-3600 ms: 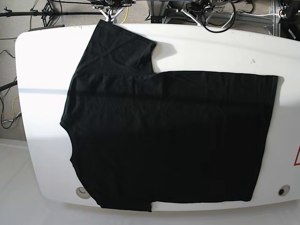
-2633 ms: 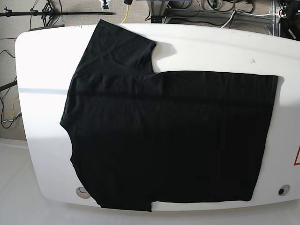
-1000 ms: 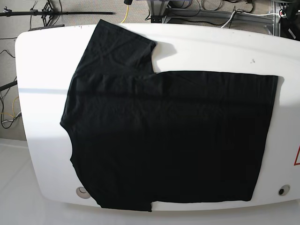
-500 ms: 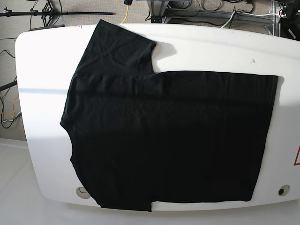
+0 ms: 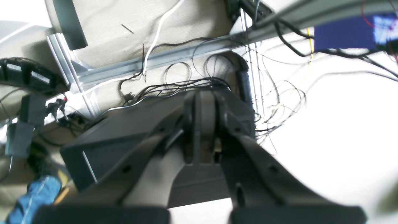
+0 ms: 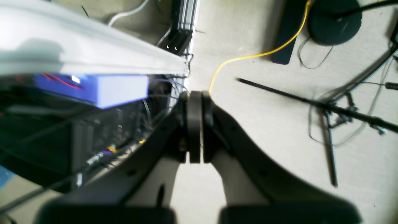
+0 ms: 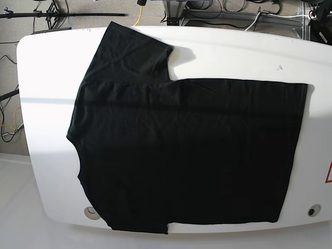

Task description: Fold the T-shirt properly

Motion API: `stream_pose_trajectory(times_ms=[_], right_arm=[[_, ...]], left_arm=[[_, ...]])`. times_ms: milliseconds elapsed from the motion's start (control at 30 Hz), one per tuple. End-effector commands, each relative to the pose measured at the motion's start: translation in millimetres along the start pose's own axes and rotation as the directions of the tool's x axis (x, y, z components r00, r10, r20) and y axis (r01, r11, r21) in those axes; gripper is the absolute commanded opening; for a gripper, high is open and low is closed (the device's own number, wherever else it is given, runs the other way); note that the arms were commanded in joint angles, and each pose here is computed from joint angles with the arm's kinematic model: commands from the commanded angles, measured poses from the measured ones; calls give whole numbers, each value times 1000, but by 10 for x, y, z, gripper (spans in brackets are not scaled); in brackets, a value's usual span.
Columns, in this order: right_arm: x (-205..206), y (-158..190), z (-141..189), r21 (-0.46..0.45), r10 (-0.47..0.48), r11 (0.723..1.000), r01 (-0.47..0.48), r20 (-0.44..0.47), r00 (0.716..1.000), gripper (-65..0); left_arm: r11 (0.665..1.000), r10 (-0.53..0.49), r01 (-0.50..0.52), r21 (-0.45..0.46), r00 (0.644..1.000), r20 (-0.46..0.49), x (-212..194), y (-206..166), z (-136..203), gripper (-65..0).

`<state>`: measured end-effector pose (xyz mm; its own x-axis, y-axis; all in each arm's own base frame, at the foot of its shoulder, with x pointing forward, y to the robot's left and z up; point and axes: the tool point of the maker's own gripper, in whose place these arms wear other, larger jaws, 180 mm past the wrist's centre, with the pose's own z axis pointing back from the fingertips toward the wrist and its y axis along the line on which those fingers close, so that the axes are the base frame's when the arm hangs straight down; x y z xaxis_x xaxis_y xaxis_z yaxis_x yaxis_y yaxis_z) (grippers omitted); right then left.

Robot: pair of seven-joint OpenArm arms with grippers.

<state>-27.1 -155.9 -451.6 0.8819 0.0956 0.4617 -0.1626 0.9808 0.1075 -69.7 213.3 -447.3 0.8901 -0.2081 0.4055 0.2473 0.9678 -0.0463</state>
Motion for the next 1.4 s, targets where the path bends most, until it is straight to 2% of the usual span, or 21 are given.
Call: stream_pose_trajectory(times_ms=[0,200,267,467,533,600,867,933,1200,1367], right_arm=[[328,-167,120,-39,-8,999,12,89,996,-646],[711,-290,222,-64,-30,997,42,173,985,-649],[934,-291,292,-58,-29,997,43,222,975,-650],[1148,-225,338,-38,-18,999,29,275,961,-633],[1185,-211,345,-38,-8,999,20,283,959,-611],[1217,-204,353,-42,1,999,11,292,957,-552],[1300,-180,375,-47,23,999,-9,315,949,-408],[1339,-237,368,-55,13,998,5,323,946,-368],[1527,-327,330,-64,-9,997,35,370,929,-336],[1589,-365,281,-67,-9,997,37,384,923,-318]], left_arm=[[999,-14,17,-42,999,52,204,-59,76,-606],[997,-21,28,-65,995,96,443,-88,65,-554],[997,-34,41,-58,992,121,601,-92,74,-508],[999,-47,48,-3,988,150,808,-19,84,-455],[998,-60,58,17,986,158,871,11,99,-436],[995,-93,86,48,980,174,1026,63,135,-393],[992,-110,95,84,974,199,1152,160,156,-362],[990,-119,97,102,964,239,1271,250,151,-330],[985,-152,116,131,938,313,1572,421,148,-299],[977,-204,171,125,917,342,1804,463,113,-312]])
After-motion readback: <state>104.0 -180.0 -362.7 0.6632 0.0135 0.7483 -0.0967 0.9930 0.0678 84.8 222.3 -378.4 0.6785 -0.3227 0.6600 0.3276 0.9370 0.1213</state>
